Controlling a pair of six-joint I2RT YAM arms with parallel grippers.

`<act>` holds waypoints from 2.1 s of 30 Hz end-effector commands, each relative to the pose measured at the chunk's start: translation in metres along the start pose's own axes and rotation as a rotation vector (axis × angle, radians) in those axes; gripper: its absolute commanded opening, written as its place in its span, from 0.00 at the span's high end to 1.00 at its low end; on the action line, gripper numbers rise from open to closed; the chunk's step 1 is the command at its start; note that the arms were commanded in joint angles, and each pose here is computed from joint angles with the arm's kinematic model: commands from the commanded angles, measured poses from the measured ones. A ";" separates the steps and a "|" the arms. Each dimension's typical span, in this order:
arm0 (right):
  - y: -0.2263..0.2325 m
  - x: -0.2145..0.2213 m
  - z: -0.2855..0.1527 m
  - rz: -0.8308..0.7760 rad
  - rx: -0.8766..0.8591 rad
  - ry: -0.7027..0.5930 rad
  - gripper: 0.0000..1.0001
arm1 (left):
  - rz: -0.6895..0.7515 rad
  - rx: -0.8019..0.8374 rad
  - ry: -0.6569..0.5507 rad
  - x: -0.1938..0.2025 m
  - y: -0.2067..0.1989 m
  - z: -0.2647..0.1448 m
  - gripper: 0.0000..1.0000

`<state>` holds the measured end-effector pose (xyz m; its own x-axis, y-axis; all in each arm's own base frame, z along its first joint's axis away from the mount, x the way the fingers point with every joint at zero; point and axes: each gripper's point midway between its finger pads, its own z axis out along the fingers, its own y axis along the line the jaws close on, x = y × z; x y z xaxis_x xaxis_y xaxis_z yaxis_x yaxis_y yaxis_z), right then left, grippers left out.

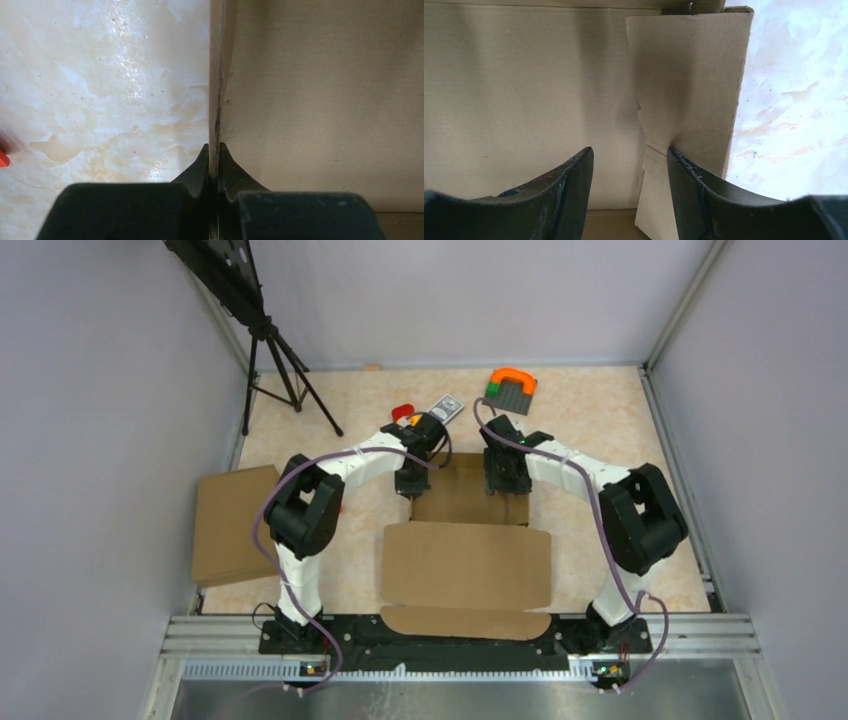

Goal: Fold the paper box

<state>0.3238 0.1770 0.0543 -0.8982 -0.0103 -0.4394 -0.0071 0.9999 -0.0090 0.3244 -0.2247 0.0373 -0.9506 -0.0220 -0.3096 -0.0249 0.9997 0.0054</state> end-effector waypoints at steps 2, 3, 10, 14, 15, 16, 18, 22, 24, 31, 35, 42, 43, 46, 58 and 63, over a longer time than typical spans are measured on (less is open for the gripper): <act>-0.028 0.012 0.021 -0.013 0.154 0.033 0.44 | -0.029 0.042 0.020 0.000 -0.011 -0.003 1.00; -0.030 0.012 0.022 -0.016 0.170 0.032 0.43 | -0.032 0.042 0.022 0.000 -0.010 -0.002 1.00; -0.032 0.004 0.025 0.002 0.215 0.017 0.44 | -0.047 0.046 0.025 0.001 -0.010 0.000 1.00; -0.022 -0.009 0.014 -0.001 0.154 -0.010 0.44 | -0.046 0.047 0.024 0.000 -0.010 -0.001 1.00; -0.015 -0.011 0.011 -0.010 0.112 -0.013 0.44 | -0.046 0.047 0.025 0.000 -0.011 0.000 1.00; -0.007 -0.013 0.007 -0.018 0.062 -0.017 0.43 | -0.046 0.048 0.024 0.000 -0.011 0.000 1.00; 0.007 -0.017 -0.005 -0.024 -0.036 -0.032 0.43 | -0.044 0.051 0.026 -0.001 -0.012 -0.001 1.00; 0.033 -0.027 -0.030 -0.031 -0.205 -0.073 0.40 | -0.045 0.051 0.027 -0.001 -0.012 0.000 1.00; 0.037 -0.031 -0.038 -0.032 -0.234 -0.083 0.39 | -0.045 0.051 0.029 -0.001 -0.013 0.000 1.00; 0.035 -0.035 -0.051 -0.041 -0.243 -0.096 0.39 | -0.045 0.050 0.030 -0.001 -0.013 0.000 1.00; 0.020 -0.044 -0.065 -0.019 -0.201 -0.158 0.48 | -0.044 0.051 0.030 -0.001 -0.013 -0.001 1.00; -0.011 -0.054 -0.081 0.038 -0.199 -0.230 0.58 | -0.043 0.052 0.032 -0.001 -0.013 0.000 1.00; -0.017 -0.055 -0.082 0.052 -0.196 -0.240 0.58 | -0.041 0.051 0.033 -0.001 -0.013 0.000 1.00; -0.041 -0.053 -0.079 0.114 -0.187 -0.244 0.57 | -0.042 0.054 0.032 -0.001 -0.014 -0.001 1.00; -0.045 -0.017 -0.024 0.119 -0.227 -0.099 0.21 | -0.042 0.059 0.038 0.001 -0.014 0.000 1.00; -0.038 -0.025 -0.028 0.121 -0.268 -0.126 0.24 | -0.043 0.064 0.037 0.000 -0.015 -0.001 1.00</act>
<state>0.3160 0.1280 0.0676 -0.8862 0.1078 -0.4505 0.0090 0.9764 0.2160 0.3244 -0.2358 0.0370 -0.9538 -0.0558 -0.2954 -0.0424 0.9978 -0.0517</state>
